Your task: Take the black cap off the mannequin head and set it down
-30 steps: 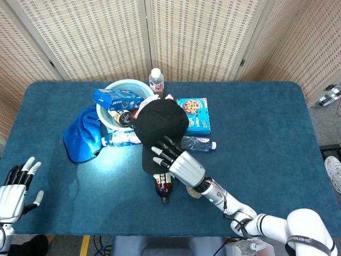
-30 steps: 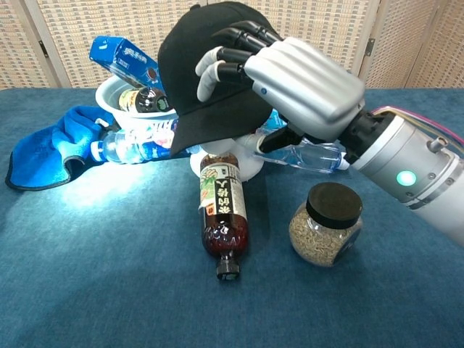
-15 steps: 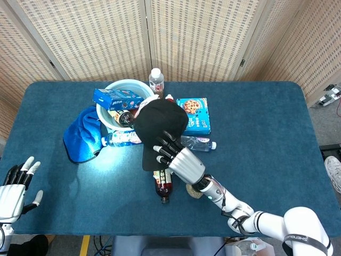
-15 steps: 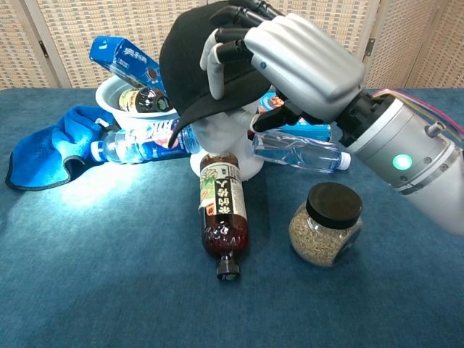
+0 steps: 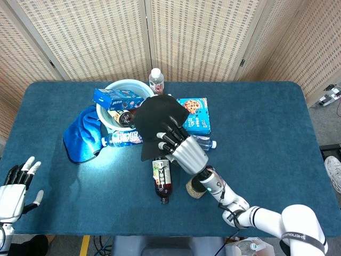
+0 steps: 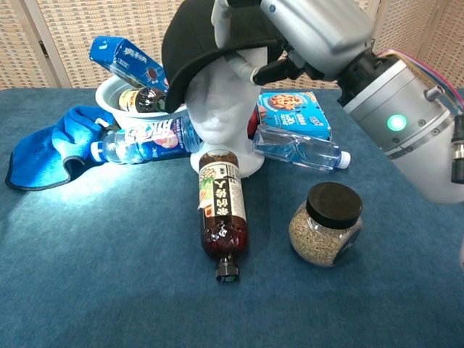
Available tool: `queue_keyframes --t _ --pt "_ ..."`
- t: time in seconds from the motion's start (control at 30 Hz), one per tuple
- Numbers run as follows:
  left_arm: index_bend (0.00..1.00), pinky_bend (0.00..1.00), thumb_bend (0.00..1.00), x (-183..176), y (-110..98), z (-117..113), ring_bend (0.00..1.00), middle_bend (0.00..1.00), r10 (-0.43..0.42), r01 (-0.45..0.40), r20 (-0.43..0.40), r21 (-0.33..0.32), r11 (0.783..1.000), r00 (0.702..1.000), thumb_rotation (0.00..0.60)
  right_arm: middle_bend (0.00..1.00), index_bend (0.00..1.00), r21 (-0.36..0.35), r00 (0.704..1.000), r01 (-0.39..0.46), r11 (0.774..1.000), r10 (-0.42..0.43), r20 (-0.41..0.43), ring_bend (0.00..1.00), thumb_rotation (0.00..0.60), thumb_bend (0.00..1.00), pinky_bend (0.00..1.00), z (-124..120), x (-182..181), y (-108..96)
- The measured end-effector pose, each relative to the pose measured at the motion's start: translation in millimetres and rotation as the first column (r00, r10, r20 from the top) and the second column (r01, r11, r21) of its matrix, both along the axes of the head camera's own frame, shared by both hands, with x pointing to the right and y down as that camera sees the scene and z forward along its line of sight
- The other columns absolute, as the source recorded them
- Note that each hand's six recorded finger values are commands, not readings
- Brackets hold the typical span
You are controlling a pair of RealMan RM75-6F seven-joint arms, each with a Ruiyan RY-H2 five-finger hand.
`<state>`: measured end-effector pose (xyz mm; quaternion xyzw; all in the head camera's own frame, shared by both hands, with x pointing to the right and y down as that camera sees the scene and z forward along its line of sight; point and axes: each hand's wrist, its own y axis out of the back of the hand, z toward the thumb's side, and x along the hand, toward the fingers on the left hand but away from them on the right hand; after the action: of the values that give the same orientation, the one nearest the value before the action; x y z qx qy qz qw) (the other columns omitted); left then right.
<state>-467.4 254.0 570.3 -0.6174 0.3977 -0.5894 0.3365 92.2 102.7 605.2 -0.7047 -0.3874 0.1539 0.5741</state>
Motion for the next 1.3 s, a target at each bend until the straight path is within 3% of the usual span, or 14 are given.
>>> queue_keyframes --t 0.6,1.3 --pt "0.04 0.00 0.38 1 1 -1 0.00 0.00 0.001 -0.001 -0.005 0.001 1.000 1.000 0.600 0.40 0.82 0.083 0.994 -0.102 0.991 0.098 0.049 0.17 0.600 0.45 0.00 -25 -10 -43" --pt "0.04 0.00 0.38 -3 3 1 0.00 0.00 -0.007 0.007 -0.006 -0.006 1.000 1.000 0.600 0.43 0.85 0.186 0.970 -0.244 0.952 0.238 0.053 0.20 0.600 0.45 0.00 -43 -11 -104"
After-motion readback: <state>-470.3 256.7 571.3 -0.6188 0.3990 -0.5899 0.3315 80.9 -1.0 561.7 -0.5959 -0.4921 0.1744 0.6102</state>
